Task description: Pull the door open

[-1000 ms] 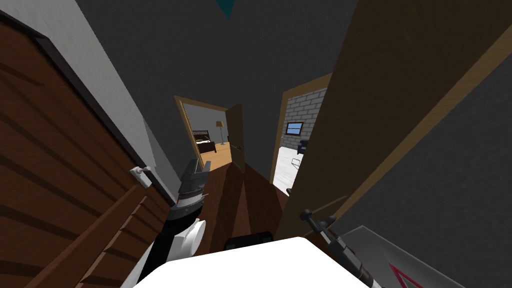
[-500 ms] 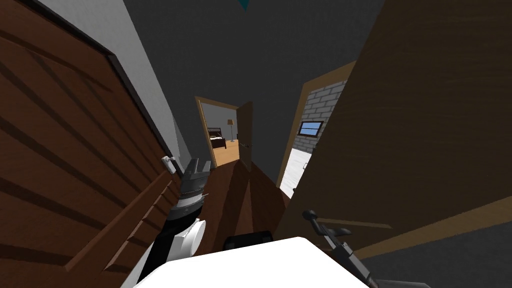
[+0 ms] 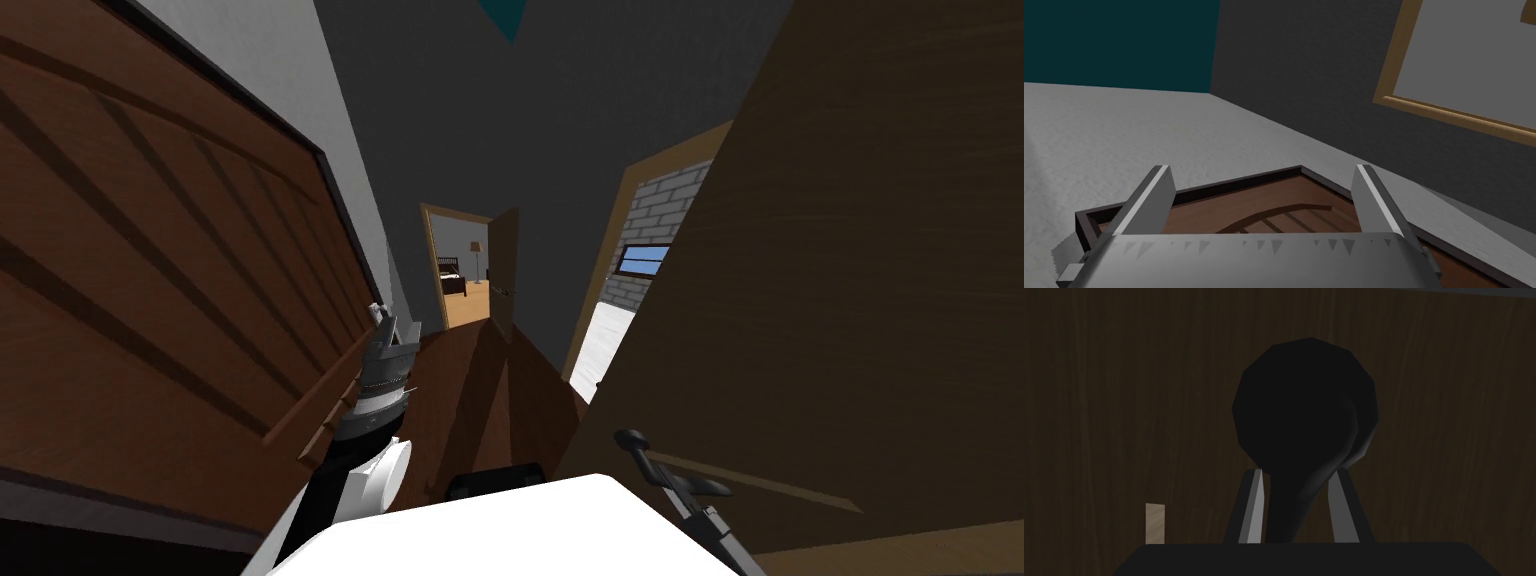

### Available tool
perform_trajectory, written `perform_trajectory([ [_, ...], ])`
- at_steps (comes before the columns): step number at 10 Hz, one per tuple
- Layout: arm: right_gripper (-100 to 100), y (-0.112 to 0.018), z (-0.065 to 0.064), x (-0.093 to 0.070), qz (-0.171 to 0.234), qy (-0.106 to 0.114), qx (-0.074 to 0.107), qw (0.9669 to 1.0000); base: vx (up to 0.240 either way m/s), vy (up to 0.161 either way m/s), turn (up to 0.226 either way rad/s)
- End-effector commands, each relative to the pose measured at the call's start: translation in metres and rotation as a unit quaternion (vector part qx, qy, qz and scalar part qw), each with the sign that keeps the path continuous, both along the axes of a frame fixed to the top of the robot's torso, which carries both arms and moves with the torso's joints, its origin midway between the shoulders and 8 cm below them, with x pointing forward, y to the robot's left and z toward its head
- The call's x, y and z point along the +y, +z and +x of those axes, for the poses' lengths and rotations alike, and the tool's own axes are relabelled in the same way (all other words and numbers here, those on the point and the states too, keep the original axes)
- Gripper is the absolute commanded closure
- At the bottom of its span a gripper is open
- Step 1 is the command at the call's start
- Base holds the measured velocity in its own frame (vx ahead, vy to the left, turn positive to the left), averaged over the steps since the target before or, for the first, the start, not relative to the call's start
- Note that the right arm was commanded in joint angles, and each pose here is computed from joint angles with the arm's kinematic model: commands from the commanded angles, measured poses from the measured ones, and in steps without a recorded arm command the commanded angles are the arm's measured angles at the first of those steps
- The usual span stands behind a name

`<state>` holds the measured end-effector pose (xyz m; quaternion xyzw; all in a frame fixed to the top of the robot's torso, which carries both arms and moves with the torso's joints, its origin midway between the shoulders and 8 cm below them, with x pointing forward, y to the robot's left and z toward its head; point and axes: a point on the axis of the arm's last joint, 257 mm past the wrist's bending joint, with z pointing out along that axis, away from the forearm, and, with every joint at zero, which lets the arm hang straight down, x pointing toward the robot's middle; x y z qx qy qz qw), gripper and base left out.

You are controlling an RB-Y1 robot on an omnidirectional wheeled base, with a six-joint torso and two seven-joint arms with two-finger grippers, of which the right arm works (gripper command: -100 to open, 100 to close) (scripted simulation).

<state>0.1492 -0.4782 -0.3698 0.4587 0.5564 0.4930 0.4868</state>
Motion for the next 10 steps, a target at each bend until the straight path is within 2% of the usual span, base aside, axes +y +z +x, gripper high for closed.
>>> perform_trajectory([
  [1, 100, -0.003, -0.006, 0.000, 0.001, -0.007, 0.007, 1.0000, -0.060, -0.004, 0.126],
  [2, 100, -0.004, -0.014, -0.003, 0.001, -0.019, 0.008, 0.9998, -0.070, -0.013, 0.248],
  [3, 100, -0.004, -0.017, -0.004, 0.001, -0.023, 0.008, 0.9997, -0.102, -0.016, 0.204],
  [4, 100, -0.003, -0.028, -0.008, 0.000, -0.037, 0.008, 0.9993, -0.156, -0.009, 0.317],
  [5, 100, -0.003, -0.028, -0.008, 0.000, -0.037, 0.008, 0.9993, -0.130, -0.007, 0.137],
  [6, 100, -0.002, -0.038, -0.010, -0.001, -0.050, 0.006, 0.9987, -0.164, -0.005, 0.222],
  [7, 100, -0.005, -0.040, -0.017, -0.011, -0.056, 0.016, 0.9983, -0.150, 0.018, 0.131],
  [9, 100, -0.002, -0.038, -0.010, -0.001, -0.050, 0.006, 0.9987, -0.031, 0.005, -0.035],
  [10, 100, 0.001, -0.048, -0.012, -0.002, -0.061, 0.002, 0.9981, -0.124, -0.012, 0.200],
])
